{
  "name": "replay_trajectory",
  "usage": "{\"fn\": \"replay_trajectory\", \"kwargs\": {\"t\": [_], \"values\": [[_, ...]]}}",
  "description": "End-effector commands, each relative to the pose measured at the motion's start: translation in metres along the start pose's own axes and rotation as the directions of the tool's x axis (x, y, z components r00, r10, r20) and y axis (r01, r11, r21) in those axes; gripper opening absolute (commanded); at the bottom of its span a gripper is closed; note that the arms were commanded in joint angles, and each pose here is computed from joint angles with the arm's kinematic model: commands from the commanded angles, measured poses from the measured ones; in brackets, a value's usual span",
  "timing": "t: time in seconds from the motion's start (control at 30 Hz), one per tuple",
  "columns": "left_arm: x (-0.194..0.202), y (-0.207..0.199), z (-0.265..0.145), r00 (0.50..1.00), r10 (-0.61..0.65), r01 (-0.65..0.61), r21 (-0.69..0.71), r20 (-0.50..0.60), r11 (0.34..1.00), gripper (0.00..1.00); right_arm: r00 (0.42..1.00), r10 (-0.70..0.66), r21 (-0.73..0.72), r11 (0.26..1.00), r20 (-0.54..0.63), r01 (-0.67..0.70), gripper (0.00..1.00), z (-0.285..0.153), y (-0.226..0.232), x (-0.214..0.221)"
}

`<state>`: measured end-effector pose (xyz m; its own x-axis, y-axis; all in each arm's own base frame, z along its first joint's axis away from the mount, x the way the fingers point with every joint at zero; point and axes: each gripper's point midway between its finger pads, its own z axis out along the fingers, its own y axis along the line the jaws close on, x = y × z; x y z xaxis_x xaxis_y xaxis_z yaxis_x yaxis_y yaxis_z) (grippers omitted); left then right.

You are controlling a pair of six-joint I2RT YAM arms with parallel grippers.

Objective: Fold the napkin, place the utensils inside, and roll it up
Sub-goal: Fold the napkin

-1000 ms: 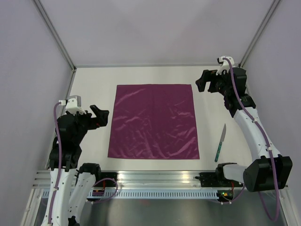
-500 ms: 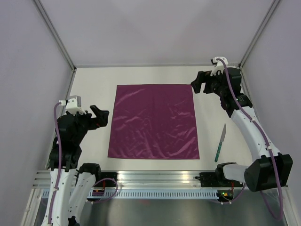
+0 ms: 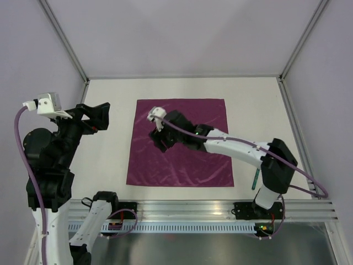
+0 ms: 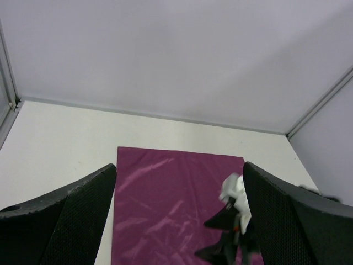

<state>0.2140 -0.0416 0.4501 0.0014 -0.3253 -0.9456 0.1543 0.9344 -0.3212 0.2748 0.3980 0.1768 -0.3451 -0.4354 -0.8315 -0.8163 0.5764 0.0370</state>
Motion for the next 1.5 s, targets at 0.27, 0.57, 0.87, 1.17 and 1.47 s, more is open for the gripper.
{"fn": "replay_trajectory", "kwargs": {"t": [0.27,0.57,0.87,1.17,1.47], "values": [[-0.002,0.012,0.014,0.998,-0.032,0.027,-0.094,-0.052,0.995,1.0,0.981,-0.192,-0.153,0.971,-0.028,0.185,0.57,0.055,0.136,0.021],[0.006,0.019,0.021,0.996,-0.025,0.015,-0.116,-0.081,0.993,1.0,0.984,-0.177,-0.221,0.961,-0.027,0.167,0.51,0.087,0.183,0.035],[0.014,0.027,0.024,0.995,-0.007,-0.008,-0.148,-0.099,0.989,1.0,0.985,-0.157,-0.223,0.965,-0.069,0.139,0.48,0.116,0.198,0.049],[0.016,0.03,0.022,0.994,0.013,-0.03,-0.152,-0.111,0.988,1.0,0.981,-0.145,-0.204,0.972,-0.127,0.117,0.44,0.13,0.203,0.071],[0.022,0.032,0.024,0.992,0.015,-0.035,-0.159,-0.125,0.987,1.0,0.976,-0.164,-0.224,0.966,-0.142,0.13,0.44,0.133,0.218,0.083]]}}
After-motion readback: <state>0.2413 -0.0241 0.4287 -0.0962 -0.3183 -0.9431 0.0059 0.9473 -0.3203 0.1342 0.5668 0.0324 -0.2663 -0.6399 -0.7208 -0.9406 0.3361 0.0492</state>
